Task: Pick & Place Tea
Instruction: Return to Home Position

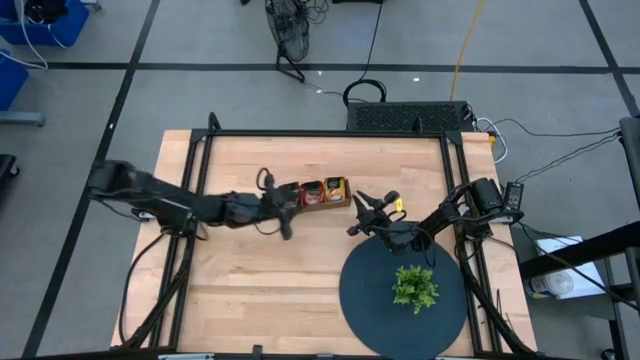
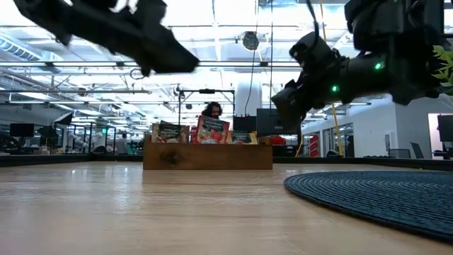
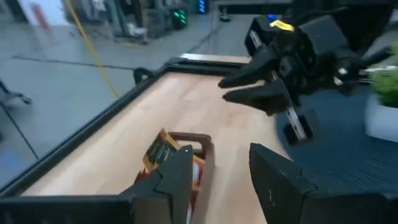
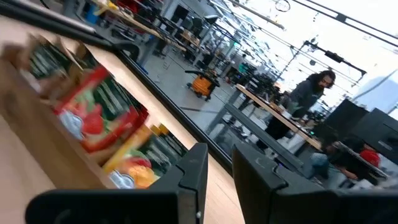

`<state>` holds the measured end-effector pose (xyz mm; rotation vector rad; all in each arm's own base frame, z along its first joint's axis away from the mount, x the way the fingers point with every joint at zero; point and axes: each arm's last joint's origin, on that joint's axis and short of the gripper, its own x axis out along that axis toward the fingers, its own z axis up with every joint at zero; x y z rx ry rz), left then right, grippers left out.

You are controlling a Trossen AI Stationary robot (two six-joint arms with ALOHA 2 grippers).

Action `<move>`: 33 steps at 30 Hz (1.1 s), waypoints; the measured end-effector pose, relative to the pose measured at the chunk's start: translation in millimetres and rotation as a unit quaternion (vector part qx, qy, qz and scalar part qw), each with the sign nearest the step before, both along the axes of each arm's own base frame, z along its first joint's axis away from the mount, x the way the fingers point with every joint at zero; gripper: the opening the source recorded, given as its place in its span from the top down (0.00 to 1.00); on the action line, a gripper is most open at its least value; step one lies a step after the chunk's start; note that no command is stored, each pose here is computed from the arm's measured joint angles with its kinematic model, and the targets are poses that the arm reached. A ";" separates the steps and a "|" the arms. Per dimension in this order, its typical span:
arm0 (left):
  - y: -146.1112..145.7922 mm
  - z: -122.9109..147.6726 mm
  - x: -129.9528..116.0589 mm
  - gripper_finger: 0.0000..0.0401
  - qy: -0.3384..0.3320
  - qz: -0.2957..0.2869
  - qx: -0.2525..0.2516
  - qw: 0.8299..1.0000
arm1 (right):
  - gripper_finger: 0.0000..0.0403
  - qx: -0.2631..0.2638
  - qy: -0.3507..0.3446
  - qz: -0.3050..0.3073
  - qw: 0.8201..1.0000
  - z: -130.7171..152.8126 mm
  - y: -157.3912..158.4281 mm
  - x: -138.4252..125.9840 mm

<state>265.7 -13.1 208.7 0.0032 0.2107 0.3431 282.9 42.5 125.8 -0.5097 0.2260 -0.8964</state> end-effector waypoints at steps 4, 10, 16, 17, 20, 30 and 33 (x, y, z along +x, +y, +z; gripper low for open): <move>7.5 24.5 -36.8 0.60 0.047 0.009 0.001 0.999 | 0.85 0.016 -0.027 0.015 0.999 11.7 6.5 -2.3; 16.8 48.9 -96.1 0.60 0.038 0.062 -0.004 0.997 | 0.85 0.098 -0.038 0.125 0.987 23.3 3.8 -23.4; 17.8 26.8 -133.3 0.60 -0.041 0.047 -0.024 0.998 | 0.85 0.253 -0.050 0.256 0.932 29.5 -26.1 -60.8; 18.0 17.7 -137.2 0.60 -0.047 0.048 -0.027 0.997 | 0.85 0.262 -0.061 0.262 0.927 30.4 -30.3 -67.9; 18.7 -8.1 -146.2 0.60 -0.064 0.049 -0.040 0.996 | 0.85 0.267 -0.103 0.264 0.921 33.1 -40.9 -91.6; 17.8 -42.7 -159.4 0.60 -0.077 0.018 -0.065 0.995 | 0.85 0.294 -0.200 0.327 0.876 42.9 -46.6 -139.3; 17.0 -46.0 -161.1 0.60 -0.057 0.002 -0.060 0.997 | 0.85 0.299 -0.161 0.378 0.861 41.6 -43.0 -142.7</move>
